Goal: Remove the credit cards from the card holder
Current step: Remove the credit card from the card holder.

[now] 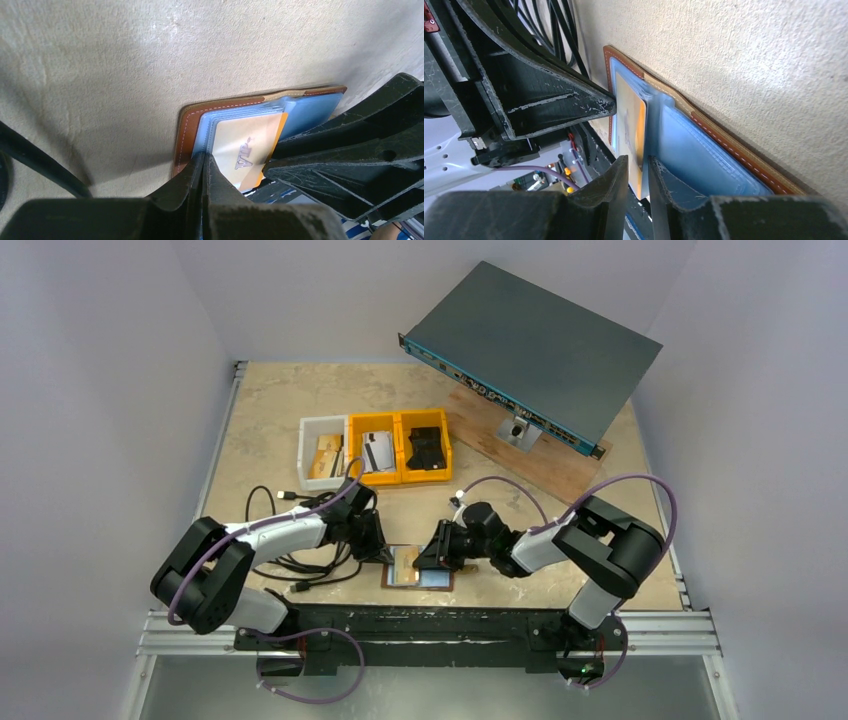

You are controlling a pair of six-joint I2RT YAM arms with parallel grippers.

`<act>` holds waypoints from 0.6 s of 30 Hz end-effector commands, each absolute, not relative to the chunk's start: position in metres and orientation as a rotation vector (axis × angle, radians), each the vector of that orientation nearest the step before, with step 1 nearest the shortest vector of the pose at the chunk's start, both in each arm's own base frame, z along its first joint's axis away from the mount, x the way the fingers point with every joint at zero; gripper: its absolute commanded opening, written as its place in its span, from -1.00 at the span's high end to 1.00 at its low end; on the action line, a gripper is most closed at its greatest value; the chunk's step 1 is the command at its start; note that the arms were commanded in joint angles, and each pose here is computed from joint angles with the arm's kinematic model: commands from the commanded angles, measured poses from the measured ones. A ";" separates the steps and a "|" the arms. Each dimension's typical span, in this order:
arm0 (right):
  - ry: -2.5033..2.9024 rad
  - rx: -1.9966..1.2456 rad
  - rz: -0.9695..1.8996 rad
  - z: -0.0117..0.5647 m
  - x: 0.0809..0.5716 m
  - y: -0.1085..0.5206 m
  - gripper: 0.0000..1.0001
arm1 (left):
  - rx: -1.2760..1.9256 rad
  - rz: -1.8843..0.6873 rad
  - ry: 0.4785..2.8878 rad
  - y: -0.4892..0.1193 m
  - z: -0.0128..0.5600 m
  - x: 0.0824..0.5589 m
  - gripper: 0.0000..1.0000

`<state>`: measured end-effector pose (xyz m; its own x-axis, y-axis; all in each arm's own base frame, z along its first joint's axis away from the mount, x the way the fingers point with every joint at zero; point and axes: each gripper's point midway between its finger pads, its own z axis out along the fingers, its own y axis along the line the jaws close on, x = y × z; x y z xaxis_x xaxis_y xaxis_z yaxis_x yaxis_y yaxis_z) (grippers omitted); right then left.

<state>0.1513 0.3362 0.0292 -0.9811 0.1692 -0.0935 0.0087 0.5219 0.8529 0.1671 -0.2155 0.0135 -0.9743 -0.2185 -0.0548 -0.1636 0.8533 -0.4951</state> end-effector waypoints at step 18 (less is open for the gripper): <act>2.575 0.209 1.456 0.030 0.157 0.329 0.87 | -0.423 -0.372 2.955 -0.166 -0.018 0.155 1.00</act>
